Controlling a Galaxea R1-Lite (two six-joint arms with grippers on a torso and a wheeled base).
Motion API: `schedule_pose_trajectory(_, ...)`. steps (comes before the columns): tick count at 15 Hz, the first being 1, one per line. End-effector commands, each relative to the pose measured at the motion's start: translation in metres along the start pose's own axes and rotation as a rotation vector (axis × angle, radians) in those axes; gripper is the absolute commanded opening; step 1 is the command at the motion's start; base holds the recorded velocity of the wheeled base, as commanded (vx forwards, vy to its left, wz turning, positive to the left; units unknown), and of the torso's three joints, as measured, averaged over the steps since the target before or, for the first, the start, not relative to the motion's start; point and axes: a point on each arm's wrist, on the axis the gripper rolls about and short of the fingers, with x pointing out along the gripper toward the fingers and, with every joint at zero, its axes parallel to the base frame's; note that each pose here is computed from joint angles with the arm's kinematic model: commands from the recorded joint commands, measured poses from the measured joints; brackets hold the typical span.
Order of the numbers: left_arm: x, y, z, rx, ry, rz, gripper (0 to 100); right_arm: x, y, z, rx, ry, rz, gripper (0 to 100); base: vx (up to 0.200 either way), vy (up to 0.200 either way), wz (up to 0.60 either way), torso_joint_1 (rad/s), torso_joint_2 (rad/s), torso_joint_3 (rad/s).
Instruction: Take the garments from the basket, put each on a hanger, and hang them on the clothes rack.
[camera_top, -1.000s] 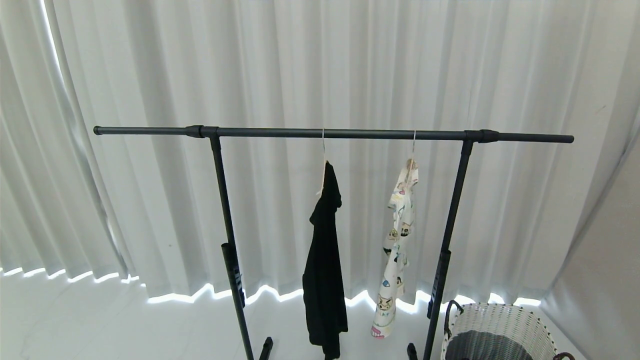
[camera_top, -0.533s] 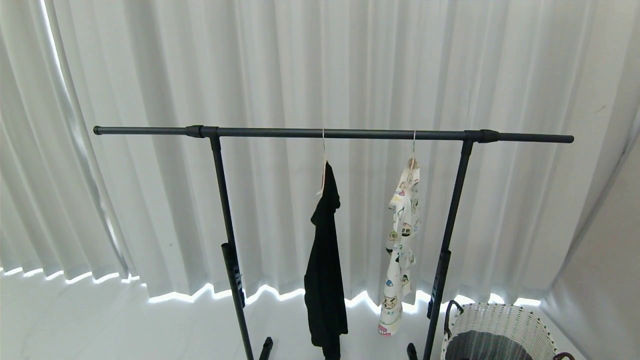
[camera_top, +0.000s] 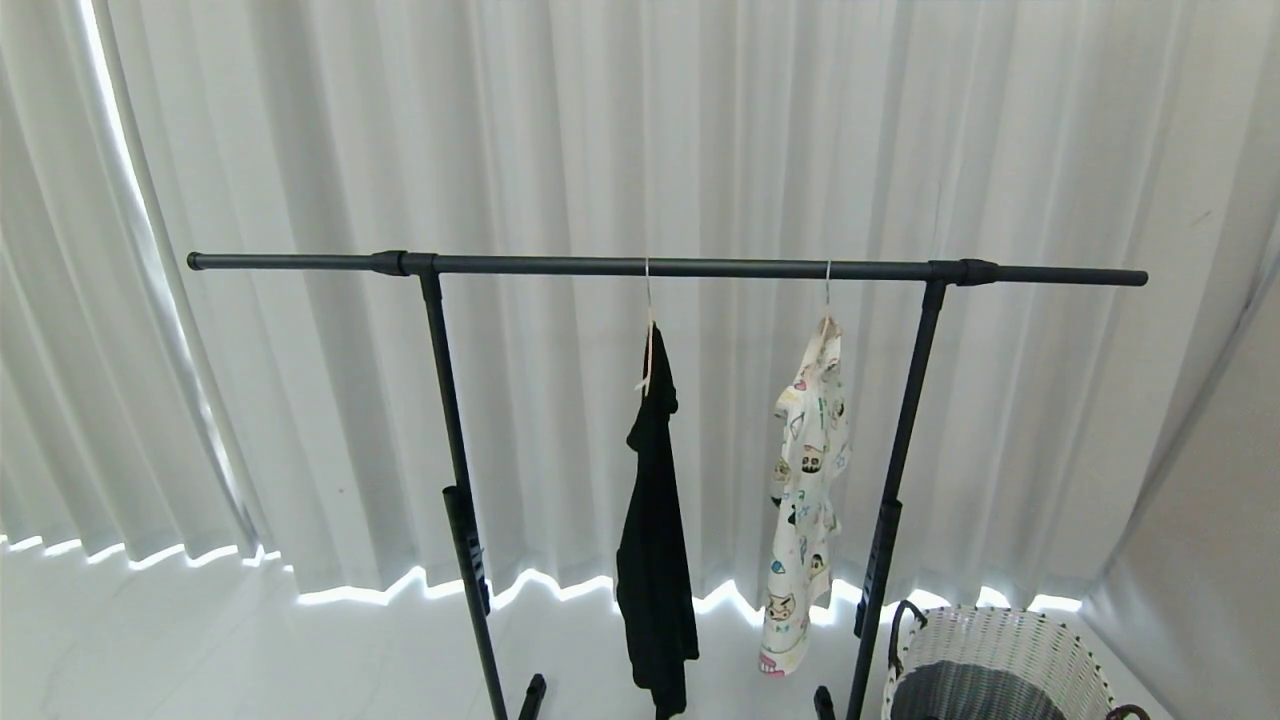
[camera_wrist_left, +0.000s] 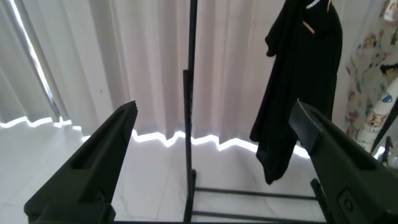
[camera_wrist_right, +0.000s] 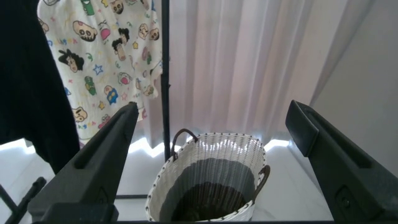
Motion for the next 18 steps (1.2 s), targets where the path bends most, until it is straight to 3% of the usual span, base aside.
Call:
schedule_pose_trajectory(1, -0.0019, -0.0001, -0.0005, -0.003, -0.026, 0.002, 100, -0.0001, 0.0, -0.0001, 0.0, -0.001, 0.0, 100, 0.0, 0.0, 0.0, 0.0, 0.0, 0.0)
schedule_pose_trajectory(18, -0.0018, -0.0001, -0.0008, -0.03, -0.026, 0.003, 100, -0.0001, 0.0, -0.0001, 0.0, -0.001, 0.0, 100, 0.0, 0.0, 0.0, 0.0, 0.0, 0.0)
